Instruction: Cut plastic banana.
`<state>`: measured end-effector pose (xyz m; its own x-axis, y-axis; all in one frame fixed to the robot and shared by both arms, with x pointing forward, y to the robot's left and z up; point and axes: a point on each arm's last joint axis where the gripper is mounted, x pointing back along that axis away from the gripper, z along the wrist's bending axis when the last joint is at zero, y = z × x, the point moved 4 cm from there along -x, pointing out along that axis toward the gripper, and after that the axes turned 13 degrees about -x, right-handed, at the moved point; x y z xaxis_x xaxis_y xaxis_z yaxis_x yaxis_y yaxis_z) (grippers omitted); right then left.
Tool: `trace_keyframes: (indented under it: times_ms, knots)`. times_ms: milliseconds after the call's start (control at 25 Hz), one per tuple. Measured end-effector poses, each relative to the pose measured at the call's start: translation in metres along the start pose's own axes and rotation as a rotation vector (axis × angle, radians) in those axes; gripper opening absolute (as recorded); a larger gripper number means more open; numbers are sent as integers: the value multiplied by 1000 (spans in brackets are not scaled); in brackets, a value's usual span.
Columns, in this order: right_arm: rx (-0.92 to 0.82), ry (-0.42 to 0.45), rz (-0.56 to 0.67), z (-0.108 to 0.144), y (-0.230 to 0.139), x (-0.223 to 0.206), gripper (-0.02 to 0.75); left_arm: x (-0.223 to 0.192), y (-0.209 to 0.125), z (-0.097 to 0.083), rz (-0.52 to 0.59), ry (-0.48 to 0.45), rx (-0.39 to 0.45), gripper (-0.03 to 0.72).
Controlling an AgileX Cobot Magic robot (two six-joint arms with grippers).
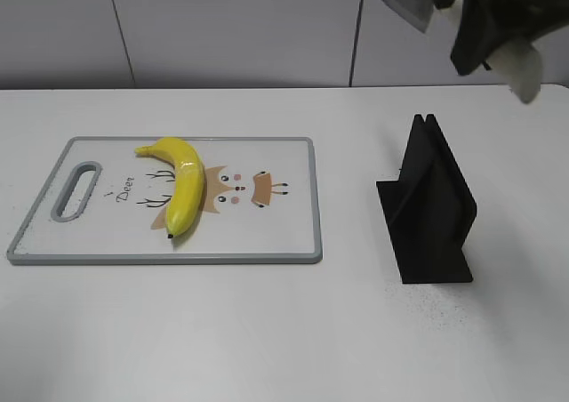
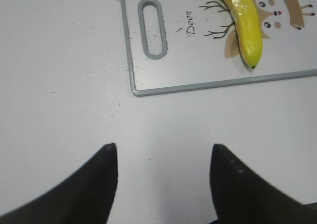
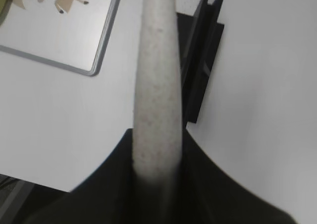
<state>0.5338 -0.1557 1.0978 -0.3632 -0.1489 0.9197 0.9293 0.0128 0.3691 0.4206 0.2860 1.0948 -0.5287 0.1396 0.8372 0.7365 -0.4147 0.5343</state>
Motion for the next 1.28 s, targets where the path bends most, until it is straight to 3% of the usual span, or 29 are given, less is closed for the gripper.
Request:
trace_keyframes:
  times_ms: [360, 680, 960, 1280]
  knots:
    - [-121, -14, 22, -22, -49, -5, 160, 33, -66, -33, -165, 122, -49, 579]
    - [-178, -44, 77, -31, -72, -33, 160, 30, -119, -58, -330, 199, -66, 569]
    - [-230, -43, 66, -34, -79, -49, 160, 19, -145, -75, -425, 191, -66, 560]
    - [-257, -37, 34, -34, -76, -50, 160, 21, -147, -80, -462, 144, -108, 547]
